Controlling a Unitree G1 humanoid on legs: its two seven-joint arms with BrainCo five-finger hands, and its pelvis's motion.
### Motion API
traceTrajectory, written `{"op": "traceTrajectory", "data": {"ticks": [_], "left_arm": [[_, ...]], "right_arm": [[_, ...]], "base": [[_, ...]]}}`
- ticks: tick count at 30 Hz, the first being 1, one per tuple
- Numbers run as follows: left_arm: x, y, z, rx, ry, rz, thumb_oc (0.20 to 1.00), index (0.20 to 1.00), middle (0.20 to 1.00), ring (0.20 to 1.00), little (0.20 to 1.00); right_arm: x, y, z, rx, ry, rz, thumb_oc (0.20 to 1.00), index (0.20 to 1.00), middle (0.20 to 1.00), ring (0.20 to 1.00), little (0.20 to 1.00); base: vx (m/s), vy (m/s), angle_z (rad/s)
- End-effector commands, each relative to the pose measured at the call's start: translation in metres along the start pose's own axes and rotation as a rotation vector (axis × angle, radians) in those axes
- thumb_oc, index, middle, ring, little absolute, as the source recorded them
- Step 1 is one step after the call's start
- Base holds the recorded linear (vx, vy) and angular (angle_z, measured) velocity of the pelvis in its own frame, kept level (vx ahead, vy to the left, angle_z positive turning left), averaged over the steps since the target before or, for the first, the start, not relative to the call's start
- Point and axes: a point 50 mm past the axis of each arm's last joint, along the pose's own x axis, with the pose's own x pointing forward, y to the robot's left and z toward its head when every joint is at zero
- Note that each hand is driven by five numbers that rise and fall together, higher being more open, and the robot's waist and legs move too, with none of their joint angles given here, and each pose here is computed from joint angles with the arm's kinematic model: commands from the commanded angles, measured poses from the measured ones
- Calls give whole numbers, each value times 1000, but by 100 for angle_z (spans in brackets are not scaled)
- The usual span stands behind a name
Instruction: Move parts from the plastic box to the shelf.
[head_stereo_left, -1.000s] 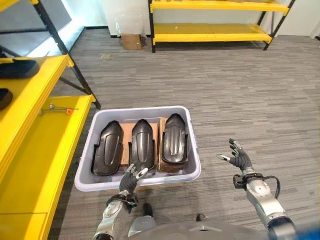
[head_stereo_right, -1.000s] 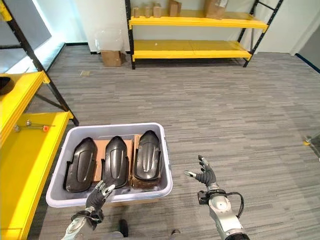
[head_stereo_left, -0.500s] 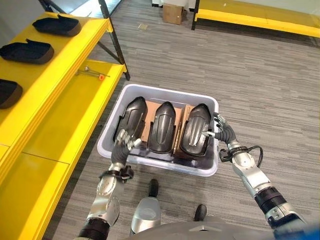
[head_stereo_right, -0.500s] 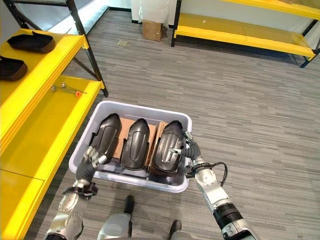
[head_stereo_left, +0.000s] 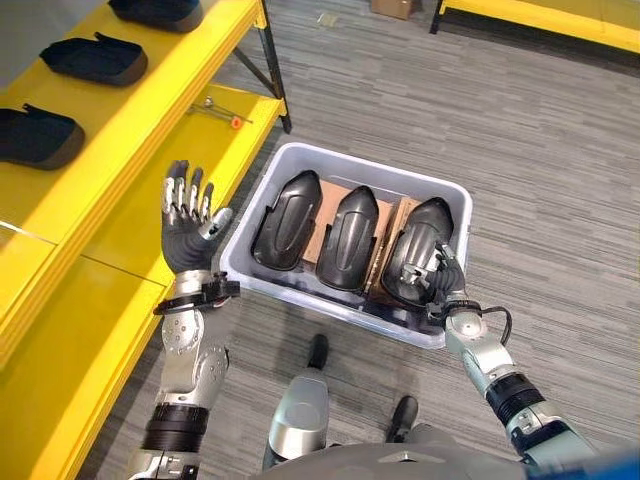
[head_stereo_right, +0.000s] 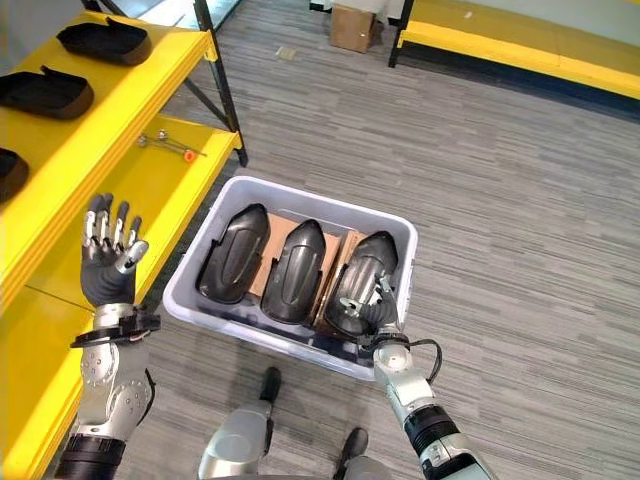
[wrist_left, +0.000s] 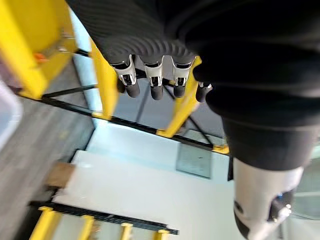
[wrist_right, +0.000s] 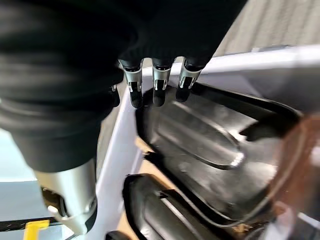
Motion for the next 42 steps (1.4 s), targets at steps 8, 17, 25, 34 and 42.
{"op": "traceTrajectory", "data": {"ticks": [8, 17, 25, 34, 42], "left_arm": [[25, -25, 26, -63, -176, -75, 1000, 1000, 1000, 1000, 1000], [37, -41, 26, -118, -196, -113, 1000, 1000, 1000, 1000, 1000], [42, -49, 29, -143, -209, -145, 1000, 1000, 1000, 1000, 1000], [43, -54, 26, -162, -196, -174, 1000, 1000, 1000, 1000, 1000], [41, -57, 27, -164, -196, -188, 1000, 1000, 1000, 1000, 1000]], "right_arm": [[27, 11, 53, 122, -100, -20, 1000, 1000, 1000, 1000, 1000], [46, 20, 98, 75, -171, 30, 1000, 1000, 1000, 1000, 1000], [51, 29, 130, 67, -226, 67, 1000, 1000, 1000, 1000, 1000], [49, 37, 153, 85, -314, 73, 1000, 1000, 1000, 1000, 1000], [34, 35, 185, -41, -547, -91, 1000, 1000, 1000, 1000, 1000]], "base": [[-82, 21, 4], [-92, 10, 4], [-39, 2, 9], [0, 0, 0], [0, 0, 0]]}}
